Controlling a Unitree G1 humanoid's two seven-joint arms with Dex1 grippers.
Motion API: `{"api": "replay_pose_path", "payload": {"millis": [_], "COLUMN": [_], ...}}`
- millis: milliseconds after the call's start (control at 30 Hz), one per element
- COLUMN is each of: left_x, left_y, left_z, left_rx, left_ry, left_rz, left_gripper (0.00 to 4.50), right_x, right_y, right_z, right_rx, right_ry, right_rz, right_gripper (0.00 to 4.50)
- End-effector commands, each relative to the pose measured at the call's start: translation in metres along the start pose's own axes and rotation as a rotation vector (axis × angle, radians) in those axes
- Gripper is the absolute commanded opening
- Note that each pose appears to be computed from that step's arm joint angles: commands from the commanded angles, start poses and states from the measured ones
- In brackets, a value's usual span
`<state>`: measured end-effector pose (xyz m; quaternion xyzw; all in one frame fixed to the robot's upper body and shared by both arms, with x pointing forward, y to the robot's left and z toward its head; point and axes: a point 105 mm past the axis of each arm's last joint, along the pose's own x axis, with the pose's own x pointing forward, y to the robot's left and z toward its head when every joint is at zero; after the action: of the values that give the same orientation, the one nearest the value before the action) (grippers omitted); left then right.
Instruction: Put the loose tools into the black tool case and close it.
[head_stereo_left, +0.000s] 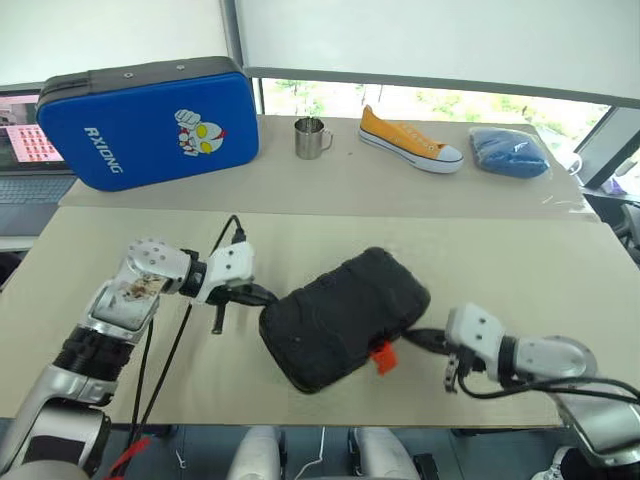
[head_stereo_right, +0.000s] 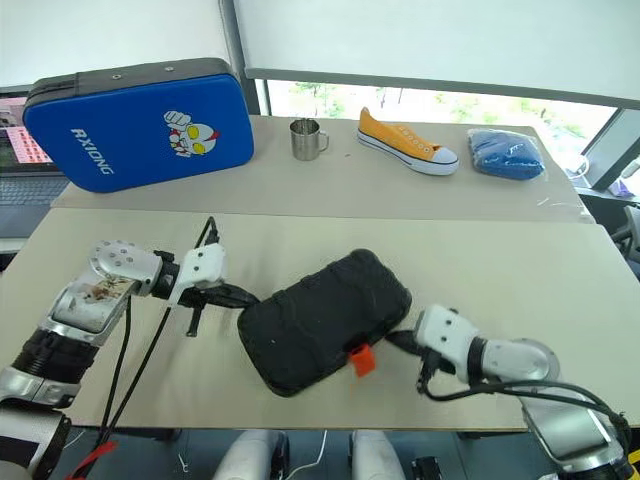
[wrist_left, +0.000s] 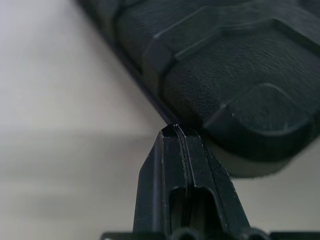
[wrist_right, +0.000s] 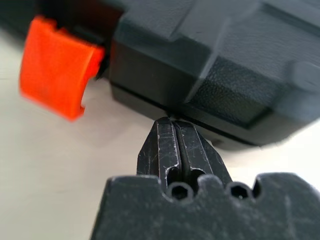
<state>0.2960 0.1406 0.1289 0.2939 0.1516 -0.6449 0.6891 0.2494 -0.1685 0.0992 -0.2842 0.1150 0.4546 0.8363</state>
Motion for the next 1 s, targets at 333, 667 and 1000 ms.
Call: {"api": "replay_pose_path", "payload": {"millis": [333,667,1000], "left_x": [0.025,0.085,0.087], "left_y": [0.012,-0.003,0.0], "left_z": [0.095,0.037,0.047], "left_rx": [0.069,0.314,0.295], "left_ry": [-0.187,0.083,0.023], "left_rz": [-0.167,-0.281,-0.255], "left_gripper": [0.02,0.02,0.02], "right_x": [-0.039,-0.021,0.014], "right_y": [0.016,0.037,0.047], "right_z": [0.025,0.031,0.007], "right_rx": [0.176,0.16,0.154], "right_ry": [-0.13,-0.144,-0.064], "right_rz": [0.066,0.138,0.142], "right_gripper": [0.0,0.0,0.0]}}
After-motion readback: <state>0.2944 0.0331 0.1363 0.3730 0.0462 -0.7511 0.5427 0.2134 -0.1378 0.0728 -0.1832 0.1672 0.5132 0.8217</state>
